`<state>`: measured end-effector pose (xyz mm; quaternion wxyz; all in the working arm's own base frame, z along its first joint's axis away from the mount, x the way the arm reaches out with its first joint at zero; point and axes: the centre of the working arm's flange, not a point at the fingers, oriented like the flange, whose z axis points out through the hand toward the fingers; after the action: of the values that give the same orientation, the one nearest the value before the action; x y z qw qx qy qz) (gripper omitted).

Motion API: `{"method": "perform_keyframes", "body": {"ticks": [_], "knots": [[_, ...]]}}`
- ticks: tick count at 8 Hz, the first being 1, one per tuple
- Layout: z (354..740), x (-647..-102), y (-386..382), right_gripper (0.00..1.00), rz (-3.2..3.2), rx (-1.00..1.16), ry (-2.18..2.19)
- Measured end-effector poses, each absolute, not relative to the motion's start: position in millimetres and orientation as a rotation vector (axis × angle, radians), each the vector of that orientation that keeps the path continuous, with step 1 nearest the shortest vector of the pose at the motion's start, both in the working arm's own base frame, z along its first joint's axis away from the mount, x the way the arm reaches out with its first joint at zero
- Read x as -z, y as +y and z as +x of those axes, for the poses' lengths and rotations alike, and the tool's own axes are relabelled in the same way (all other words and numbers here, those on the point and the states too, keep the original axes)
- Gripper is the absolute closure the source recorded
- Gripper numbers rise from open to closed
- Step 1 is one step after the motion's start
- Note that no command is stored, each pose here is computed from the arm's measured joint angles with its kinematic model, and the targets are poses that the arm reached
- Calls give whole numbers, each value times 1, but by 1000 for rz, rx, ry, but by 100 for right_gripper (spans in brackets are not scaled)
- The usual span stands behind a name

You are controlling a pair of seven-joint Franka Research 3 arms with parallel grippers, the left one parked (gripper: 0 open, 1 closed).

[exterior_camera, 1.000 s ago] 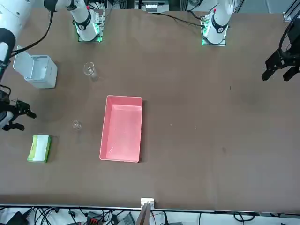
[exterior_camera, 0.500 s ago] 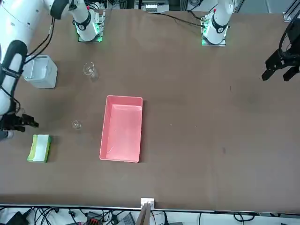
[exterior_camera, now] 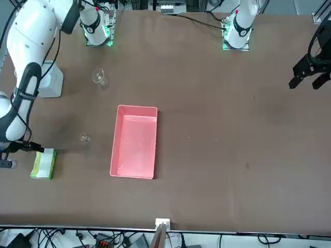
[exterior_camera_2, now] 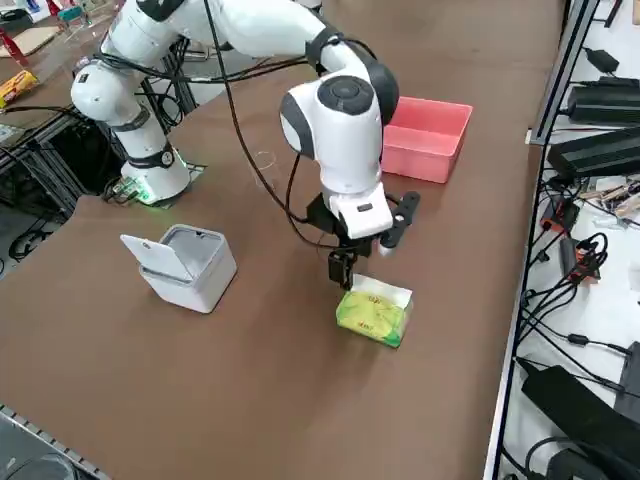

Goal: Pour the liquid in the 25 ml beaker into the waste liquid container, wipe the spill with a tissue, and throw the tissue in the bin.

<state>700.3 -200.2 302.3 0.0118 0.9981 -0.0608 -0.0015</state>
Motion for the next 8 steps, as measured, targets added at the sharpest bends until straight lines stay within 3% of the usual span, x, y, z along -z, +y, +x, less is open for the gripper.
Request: {"method": "perform_keyframes", "body": {"ticks": [8], "knots": [[722,-271,-206,0,3116,37,-329]]}}
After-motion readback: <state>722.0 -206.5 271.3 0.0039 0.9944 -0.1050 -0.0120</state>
